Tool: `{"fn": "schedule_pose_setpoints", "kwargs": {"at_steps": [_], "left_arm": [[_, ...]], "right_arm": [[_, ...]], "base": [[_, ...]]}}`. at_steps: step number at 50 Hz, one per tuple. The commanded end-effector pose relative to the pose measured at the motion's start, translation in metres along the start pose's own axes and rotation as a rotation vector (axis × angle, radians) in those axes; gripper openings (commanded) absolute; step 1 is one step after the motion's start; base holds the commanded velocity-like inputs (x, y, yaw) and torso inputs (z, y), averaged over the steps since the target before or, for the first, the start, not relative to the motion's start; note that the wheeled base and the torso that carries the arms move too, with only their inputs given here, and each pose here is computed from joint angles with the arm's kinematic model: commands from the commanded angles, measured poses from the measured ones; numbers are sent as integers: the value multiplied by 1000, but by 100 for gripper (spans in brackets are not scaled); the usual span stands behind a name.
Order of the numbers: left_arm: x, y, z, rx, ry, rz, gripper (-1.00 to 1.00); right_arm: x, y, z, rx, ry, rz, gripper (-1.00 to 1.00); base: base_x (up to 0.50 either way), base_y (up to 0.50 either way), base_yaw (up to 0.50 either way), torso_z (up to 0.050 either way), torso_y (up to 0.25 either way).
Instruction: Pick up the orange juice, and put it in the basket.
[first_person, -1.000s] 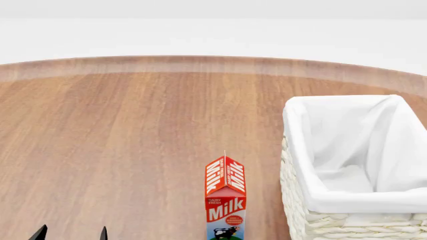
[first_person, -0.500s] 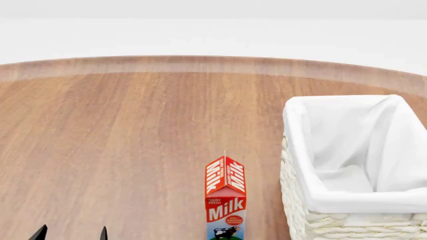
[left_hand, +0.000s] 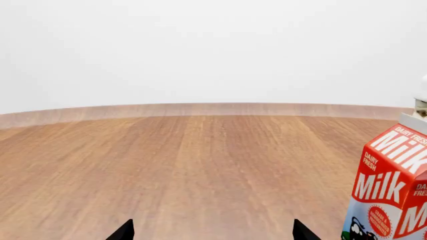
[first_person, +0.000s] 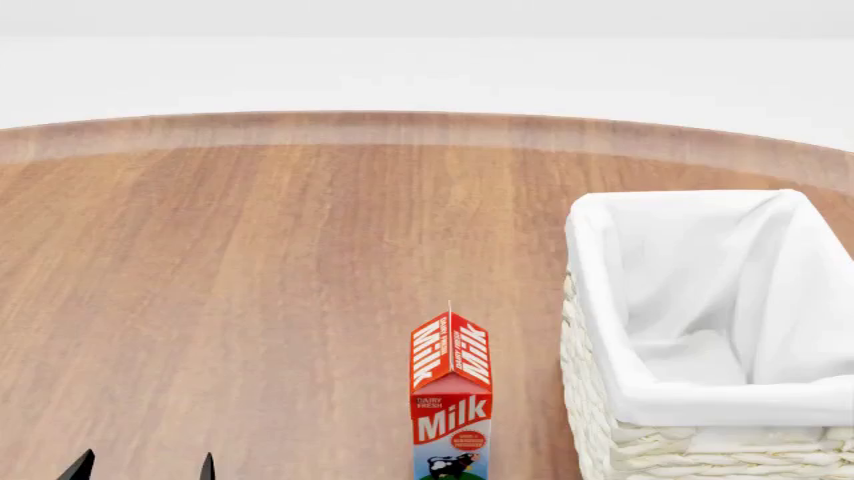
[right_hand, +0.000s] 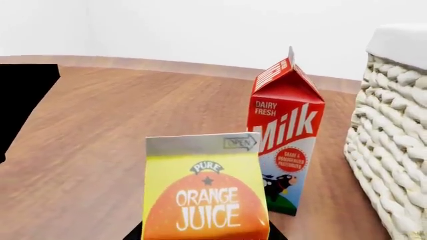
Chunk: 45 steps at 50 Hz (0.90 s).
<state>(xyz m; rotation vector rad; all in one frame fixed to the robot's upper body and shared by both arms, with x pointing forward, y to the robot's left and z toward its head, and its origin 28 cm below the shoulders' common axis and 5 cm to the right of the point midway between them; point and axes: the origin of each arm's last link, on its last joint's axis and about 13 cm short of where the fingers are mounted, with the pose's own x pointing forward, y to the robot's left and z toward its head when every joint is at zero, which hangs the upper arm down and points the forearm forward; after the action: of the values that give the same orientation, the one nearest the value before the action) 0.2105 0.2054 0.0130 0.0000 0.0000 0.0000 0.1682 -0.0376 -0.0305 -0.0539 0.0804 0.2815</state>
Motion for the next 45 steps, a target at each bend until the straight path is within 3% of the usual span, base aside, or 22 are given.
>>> {"fn": "schedule_pose_setpoints", "kwargs": {"at_steps": [1, 45], "left_arm": [[0, 0, 0, 0, 0, 0, 100], [0, 0, 0, 0, 0, 0, 100]], "right_arm": [[-5, 1, 12, -18, -40, 9, -100], [-25, -10, 88, -8, -227, -25, -100]], "base": [[0, 0, 0, 0, 0], [0, 0, 0, 0, 0]]}}
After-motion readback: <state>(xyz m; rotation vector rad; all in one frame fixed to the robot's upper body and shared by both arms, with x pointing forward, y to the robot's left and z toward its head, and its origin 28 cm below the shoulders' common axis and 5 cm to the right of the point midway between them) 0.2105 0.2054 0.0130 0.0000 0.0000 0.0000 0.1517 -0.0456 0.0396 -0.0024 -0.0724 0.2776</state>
